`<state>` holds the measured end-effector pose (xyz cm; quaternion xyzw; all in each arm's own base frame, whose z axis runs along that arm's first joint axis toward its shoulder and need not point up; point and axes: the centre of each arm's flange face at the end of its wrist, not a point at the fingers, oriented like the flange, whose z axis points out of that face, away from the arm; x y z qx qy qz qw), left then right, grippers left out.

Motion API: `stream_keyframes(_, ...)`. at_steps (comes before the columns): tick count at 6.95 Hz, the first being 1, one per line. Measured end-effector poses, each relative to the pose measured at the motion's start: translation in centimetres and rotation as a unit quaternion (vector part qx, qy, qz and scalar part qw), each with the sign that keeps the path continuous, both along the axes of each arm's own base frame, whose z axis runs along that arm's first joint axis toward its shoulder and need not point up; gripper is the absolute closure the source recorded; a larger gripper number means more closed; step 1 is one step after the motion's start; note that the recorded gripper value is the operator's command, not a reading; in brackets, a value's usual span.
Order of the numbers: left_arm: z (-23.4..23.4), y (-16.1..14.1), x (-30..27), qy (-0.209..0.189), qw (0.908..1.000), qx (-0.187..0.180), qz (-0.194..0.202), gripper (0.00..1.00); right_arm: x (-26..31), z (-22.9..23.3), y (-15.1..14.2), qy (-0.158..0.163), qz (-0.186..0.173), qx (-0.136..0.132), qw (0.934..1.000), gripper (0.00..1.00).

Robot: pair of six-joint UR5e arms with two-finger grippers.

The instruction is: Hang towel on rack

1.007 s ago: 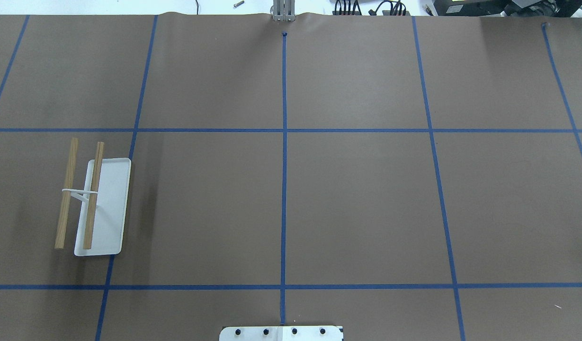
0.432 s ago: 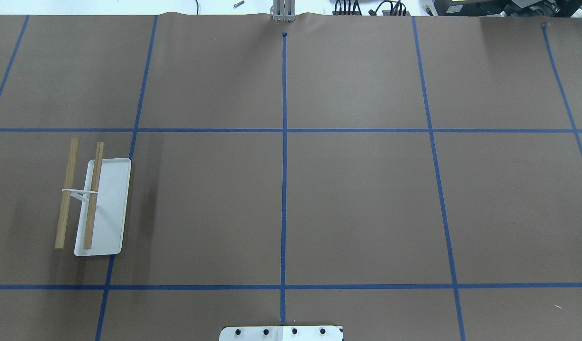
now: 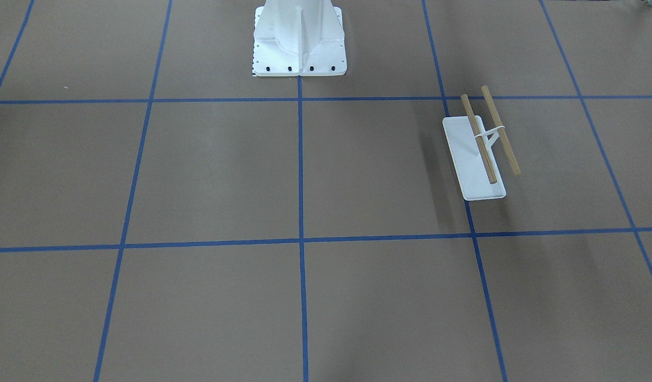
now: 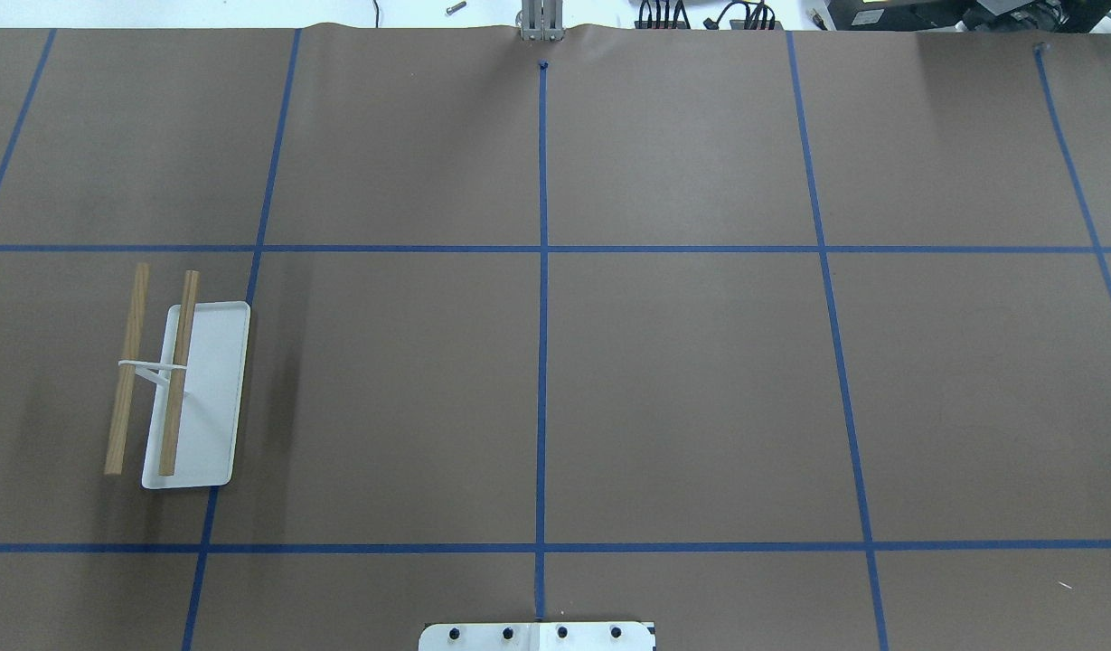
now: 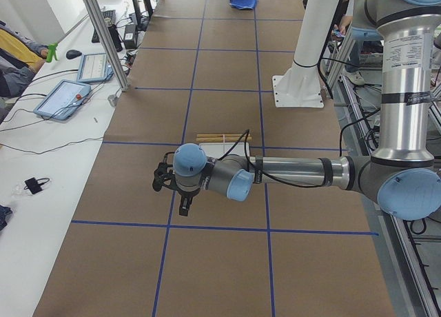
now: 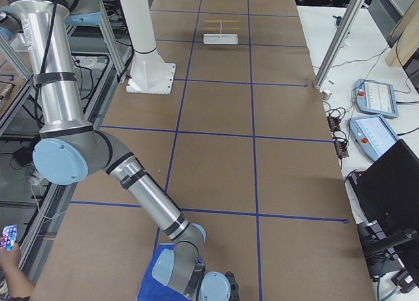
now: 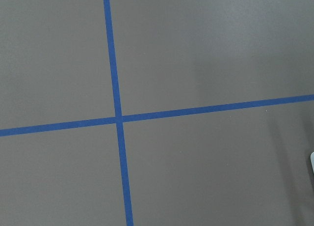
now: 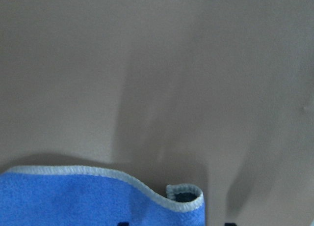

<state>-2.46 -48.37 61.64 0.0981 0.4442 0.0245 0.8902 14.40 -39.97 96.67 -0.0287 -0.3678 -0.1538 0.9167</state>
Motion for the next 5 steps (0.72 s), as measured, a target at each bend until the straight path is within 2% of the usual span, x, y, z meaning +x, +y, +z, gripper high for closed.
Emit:
stream_keyframes(1, 0.0, 0.0, 0.0, 0.000, 1.0000, 0.000, 0.000, 0.02, -0.1, 0.1, 0.1, -0.001, 0.000, -0.001, 1.0000, 0.83)
stream_keyframes(2, 0.1, 0.1, 0.0, 0.001, 1.0000, -0.001, 0.000, 0.02, -0.1, 0.1, 0.1, -0.001, -0.001, -0.002, 1.0000, 1.00)
stream_keyframes(5, 0.1, 0.1, -0.1, 0.001, 1.0000, -0.002, 0.000, 0.02, -0.1, -0.7, -1.4, -0.003, 0.000, 0.004, 1.0000, 1.00)
